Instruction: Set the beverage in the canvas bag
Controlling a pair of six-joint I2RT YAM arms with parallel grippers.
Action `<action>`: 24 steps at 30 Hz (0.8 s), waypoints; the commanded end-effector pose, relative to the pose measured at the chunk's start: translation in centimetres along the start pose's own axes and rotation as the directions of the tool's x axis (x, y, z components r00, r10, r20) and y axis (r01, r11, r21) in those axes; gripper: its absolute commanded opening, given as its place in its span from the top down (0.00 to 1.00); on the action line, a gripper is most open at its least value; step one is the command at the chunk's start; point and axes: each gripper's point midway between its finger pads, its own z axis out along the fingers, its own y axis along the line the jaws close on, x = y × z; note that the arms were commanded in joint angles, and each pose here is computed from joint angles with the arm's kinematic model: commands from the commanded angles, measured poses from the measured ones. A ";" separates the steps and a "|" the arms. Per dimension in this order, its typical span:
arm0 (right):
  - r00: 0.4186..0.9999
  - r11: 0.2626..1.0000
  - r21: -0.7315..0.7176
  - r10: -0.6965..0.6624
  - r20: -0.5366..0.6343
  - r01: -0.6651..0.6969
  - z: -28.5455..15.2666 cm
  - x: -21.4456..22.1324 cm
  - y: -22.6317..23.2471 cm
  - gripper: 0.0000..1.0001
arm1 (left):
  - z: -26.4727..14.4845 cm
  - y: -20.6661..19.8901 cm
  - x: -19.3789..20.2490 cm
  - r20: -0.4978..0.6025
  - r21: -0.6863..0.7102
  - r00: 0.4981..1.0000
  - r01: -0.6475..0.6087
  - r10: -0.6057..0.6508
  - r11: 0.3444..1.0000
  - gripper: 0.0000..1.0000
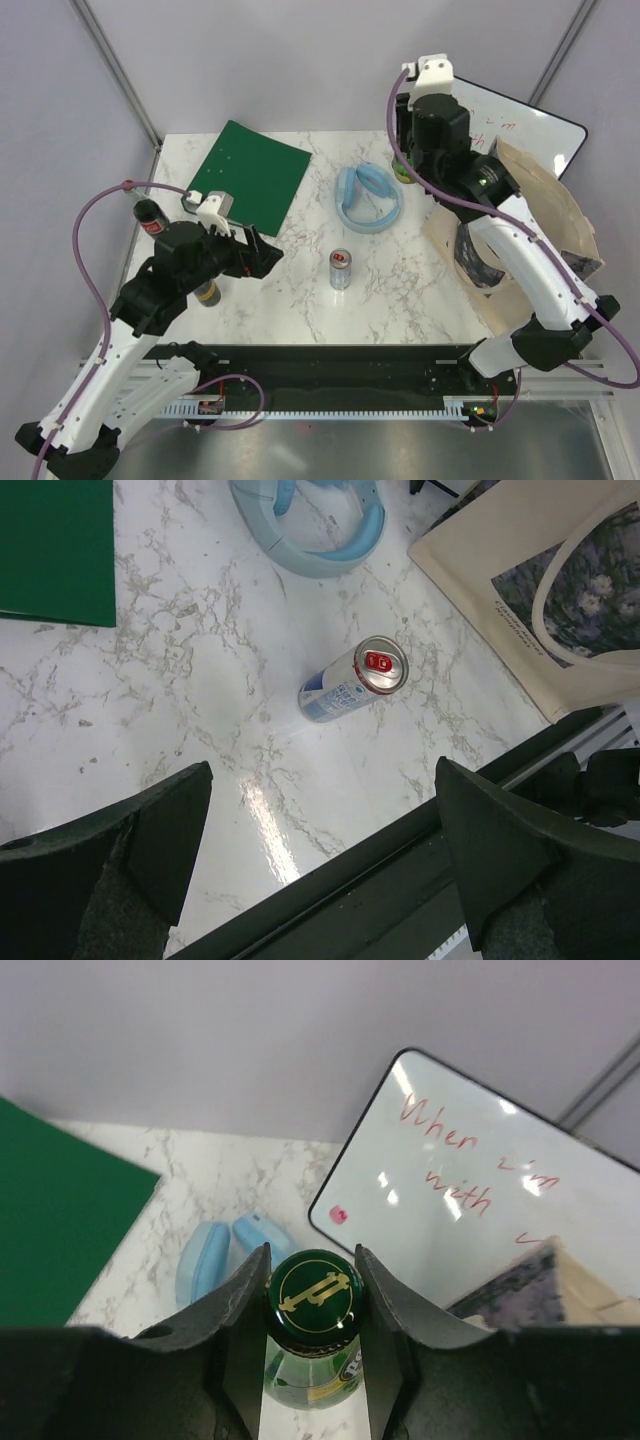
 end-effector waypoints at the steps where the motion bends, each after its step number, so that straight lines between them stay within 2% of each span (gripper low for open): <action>1: 0.972 0.973 0.187 0.091 0.214 -0.133 -6.1 -8.6 -8.3 1.00 | 0.1 -1.1 -1.4 0.045 0.054 0.999 -0.031 0.029 0.998 0.00; 8: 0.973 0.917 0.375 0.050 0.225 -0.134 -9.5 -9.6 -15.3 1.00 | 0.4 -1.2 -0.9 0.024 0.066 0.999 -0.038 0.037 0.997 0.00; 14: 0.991 0.866 0.494 0.005 0.135 -0.072 -8.8 -6.8 -19.2 1.00 | 0.7 -1.3 -0.6 0.015 0.075 1.000 -0.023 0.021 0.997 0.00; 22: 0.993 0.868 0.482 0.113 0.039 -0.117 -6.1 -0.3 -21.7 1.00 | 0.7 -1.5 -0.2 0.004 0.091 1.000 -0.010 0.010 0.996 0.00; 24: 0.987 0.866 0.474 0.136 0.082 -0.159 -6.0 -0.2 -22.1 1.00 | 0.6 -1.6 -0.2 0.005 0.095 1.000 -0.009 0.008 0.995 0.00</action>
